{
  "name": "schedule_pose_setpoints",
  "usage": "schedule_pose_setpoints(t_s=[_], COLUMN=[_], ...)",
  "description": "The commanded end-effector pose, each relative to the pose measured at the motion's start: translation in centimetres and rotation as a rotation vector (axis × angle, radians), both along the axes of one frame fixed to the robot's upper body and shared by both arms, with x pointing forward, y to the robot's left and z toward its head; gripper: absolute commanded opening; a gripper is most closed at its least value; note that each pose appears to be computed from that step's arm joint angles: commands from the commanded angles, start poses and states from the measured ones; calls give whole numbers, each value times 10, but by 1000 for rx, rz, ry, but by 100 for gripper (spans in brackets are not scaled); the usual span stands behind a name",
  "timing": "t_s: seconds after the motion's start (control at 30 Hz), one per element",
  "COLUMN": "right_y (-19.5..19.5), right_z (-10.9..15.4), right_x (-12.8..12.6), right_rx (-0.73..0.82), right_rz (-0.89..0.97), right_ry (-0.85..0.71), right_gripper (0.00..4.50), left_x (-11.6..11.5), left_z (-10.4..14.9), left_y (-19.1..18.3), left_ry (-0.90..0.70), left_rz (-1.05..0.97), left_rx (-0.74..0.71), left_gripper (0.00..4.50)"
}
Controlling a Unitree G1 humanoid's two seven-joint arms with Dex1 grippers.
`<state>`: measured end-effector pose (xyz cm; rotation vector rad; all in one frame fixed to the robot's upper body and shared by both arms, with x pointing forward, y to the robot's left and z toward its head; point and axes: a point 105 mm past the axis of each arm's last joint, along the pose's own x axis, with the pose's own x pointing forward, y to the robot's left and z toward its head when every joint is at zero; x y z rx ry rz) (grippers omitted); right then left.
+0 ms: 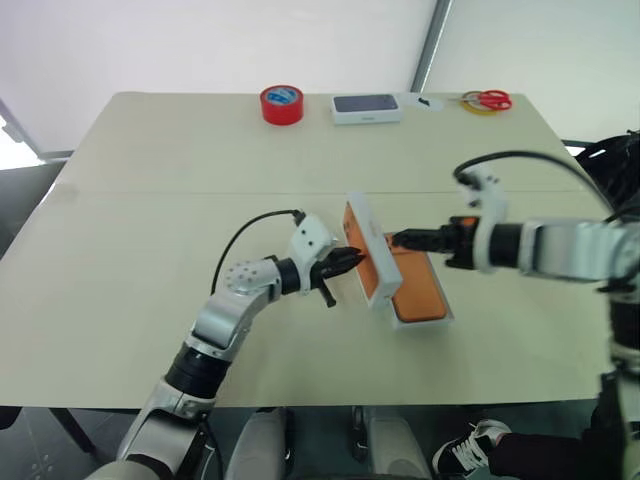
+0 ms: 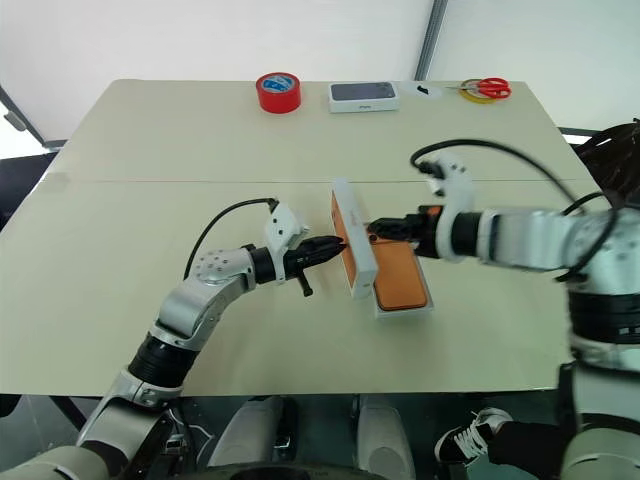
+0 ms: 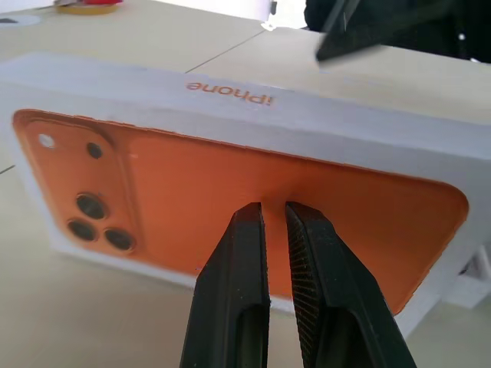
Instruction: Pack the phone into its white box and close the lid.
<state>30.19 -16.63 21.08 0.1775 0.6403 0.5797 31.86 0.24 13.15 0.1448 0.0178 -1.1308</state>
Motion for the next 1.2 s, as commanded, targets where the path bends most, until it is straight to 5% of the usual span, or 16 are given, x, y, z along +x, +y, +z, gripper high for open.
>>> schedule_pose_setpoints(t_s=[0.03, 0.13, 0.23, 0.53, 0.93, 1.2], right_y=[-19, -27, -27, -29, -15, -4], right_z=[3, 5, -2, -34, -49, -50], right_x=[9, 18, 25, 42, 50, 36], right_rx=[-102, -176, -309, -655, -655, -634], right_rz=[-33, -40, -8, 101, 182, 249], right_ry=[-59, -138, -219, -369, -354, -341], right_gripper=[230, 147, 4, 4, 4, 4], left_x=[-2, -1, 4, 36, 49, 22], left_z=[7, 6, 12, 25, -15, -5], left_y=[-13, -18, -15, 29, 11, -16], left_ry=[-28, -25, -16, 102, 192, 181], left_rz=[-38, -41, -12, 225, 203, 1], left_rx=[-18, -20, -50, -109, 139, 138], left_gripper=[52, 52, 52, 52, 52, 52])
